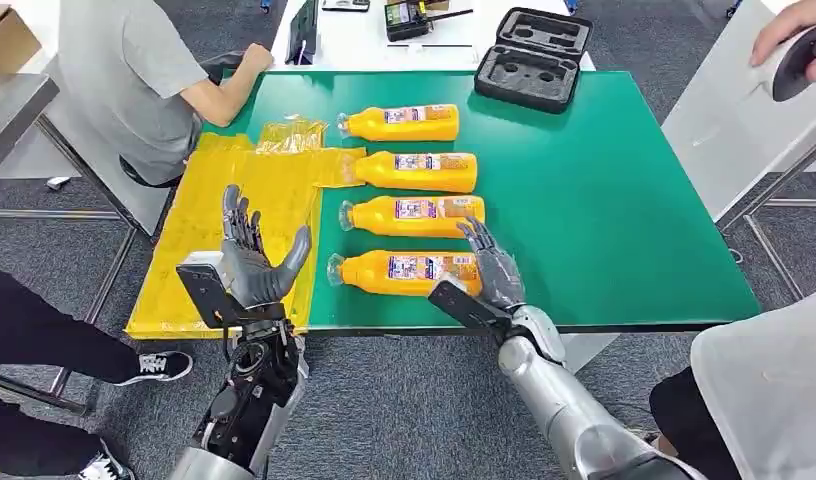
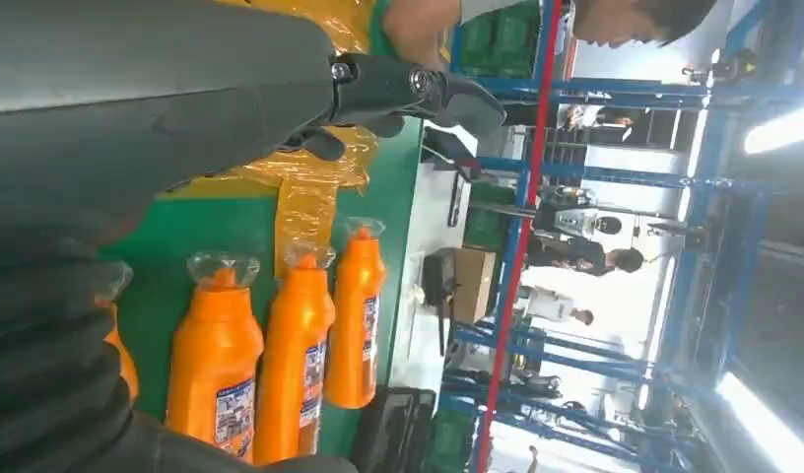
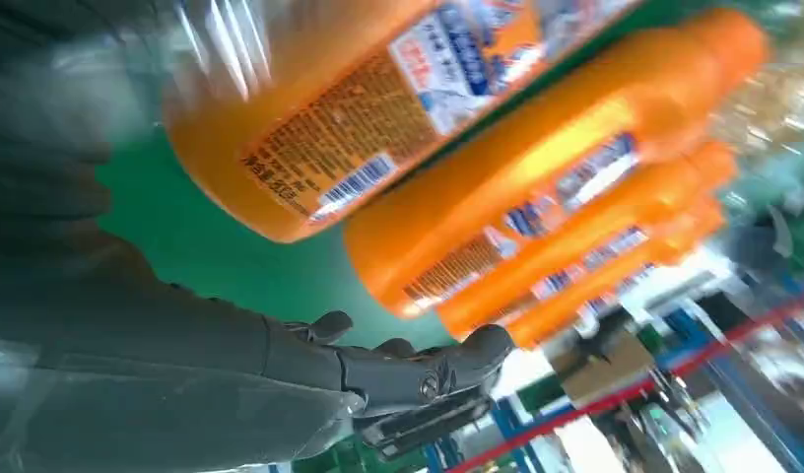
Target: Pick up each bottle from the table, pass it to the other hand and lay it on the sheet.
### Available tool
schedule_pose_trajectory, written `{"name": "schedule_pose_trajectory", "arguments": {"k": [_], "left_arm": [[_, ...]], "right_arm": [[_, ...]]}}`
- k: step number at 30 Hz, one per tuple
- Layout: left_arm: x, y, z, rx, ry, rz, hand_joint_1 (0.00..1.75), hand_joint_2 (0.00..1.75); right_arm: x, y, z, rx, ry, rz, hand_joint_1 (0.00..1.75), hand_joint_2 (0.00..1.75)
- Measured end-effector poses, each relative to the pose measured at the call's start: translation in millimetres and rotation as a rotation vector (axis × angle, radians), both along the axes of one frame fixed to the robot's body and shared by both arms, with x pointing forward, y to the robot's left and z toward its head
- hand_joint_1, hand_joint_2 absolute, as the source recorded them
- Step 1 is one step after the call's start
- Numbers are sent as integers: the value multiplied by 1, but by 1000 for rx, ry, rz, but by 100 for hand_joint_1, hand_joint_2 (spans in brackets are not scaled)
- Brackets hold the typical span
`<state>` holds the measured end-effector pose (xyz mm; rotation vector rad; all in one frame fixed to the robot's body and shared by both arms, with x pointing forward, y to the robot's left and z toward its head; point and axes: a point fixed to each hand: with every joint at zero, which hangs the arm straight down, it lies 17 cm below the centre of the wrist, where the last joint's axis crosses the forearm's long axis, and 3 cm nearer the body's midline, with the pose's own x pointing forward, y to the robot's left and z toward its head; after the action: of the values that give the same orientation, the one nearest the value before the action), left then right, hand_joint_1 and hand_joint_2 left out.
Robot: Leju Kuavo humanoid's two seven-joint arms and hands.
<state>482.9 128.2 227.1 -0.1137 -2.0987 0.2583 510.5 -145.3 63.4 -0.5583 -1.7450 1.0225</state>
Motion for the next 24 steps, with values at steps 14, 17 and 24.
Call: {"name": "schedule_pose_trajectory", "arguments": {"k": [14, 17, 24], "left_arm": [[-6, -10, 7, -10, -20, -29, 0, 175], [-6, -11, 9, -11, -24, -29, 0, 175], [-8, -14, 12, -13, -32, -36, 0, 175]], "right_arm": [[15, 0, -6, -131, 51, 27, 0, 175], [17, 0, -7, -148, 57, 31, 0, 175], [15, 6, -15, -159, 107, 57, 0, 175]]}}
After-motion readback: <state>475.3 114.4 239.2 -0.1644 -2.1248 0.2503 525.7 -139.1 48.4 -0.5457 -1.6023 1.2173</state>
